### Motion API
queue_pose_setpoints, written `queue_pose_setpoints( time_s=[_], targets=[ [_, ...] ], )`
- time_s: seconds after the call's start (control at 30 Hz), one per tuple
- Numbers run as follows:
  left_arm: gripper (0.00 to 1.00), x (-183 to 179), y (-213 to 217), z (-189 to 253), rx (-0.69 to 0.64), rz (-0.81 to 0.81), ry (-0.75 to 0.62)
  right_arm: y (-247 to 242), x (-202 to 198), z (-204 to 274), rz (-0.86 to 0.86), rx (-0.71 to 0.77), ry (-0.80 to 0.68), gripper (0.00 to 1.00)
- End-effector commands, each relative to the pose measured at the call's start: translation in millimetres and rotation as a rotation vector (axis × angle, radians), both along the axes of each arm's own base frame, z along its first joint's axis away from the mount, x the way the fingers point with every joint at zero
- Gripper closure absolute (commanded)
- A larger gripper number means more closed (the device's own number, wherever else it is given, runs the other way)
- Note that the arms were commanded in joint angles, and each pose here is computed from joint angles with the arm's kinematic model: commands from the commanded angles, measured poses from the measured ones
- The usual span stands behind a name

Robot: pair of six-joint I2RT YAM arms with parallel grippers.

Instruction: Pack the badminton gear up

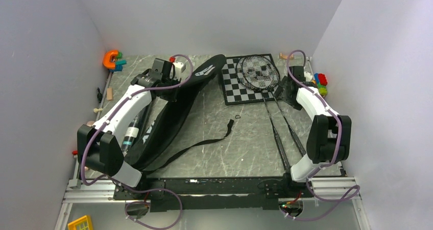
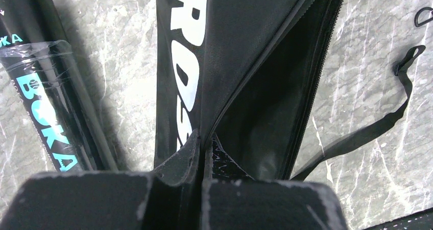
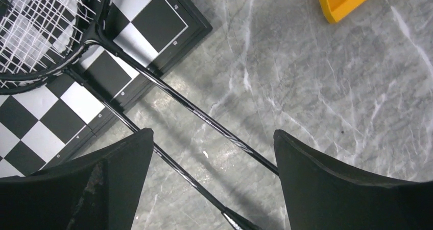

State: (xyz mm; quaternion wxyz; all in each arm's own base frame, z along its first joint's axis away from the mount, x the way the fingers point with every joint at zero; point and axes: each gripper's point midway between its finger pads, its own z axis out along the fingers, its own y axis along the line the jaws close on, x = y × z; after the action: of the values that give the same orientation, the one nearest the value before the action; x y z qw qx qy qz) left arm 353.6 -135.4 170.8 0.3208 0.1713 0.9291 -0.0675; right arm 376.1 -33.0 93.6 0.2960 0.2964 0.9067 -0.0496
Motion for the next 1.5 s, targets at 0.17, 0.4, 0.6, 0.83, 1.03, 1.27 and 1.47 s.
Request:
queue_pose_setpoints(
  time_s=[0.17, 0.4, 0.6, 0.83, 1.03, 1.27, 1.47],
  targets=[
    [1.0, -1, 2, 25, -0.027, 0.018, -0.081, 13, 40, -34, 0.127, 0.018, 0.002, 0.16],
    [1.0, -1, 1, 29, -0.03, 0.018, -0.082, 12, 48, -65, 0.154, -0.017, 0.079, 0.2],
    [1.0, -1, 2, 27, -0.027, 0.019, -0.085, 31, 46, -72, 0.201, -0.05, 0.091, 0.35],
    [1.0, -2, 2, 29, -0.03, 0.02, -0.091, 53, 51, -47, 0.289, -0.178, 0.016, 0.47],
    [1.0, -4, 3, 31, -0.034, 0.02, -0.102, 68, 54, -32, 0.341, -0.29, -0.013, 0.66],
    [1.0, -7, 4, 33, -0.038, 0.019, -0.114, 74, 56, -33, 0.353, -0.292, -0.018, 0.99],
    [1.0, -8, 5, 36, -0.041, 0.019, -0.122, 88, 56, -22, 0.387, -0.308, -0.047, 1.0]
  ],
)
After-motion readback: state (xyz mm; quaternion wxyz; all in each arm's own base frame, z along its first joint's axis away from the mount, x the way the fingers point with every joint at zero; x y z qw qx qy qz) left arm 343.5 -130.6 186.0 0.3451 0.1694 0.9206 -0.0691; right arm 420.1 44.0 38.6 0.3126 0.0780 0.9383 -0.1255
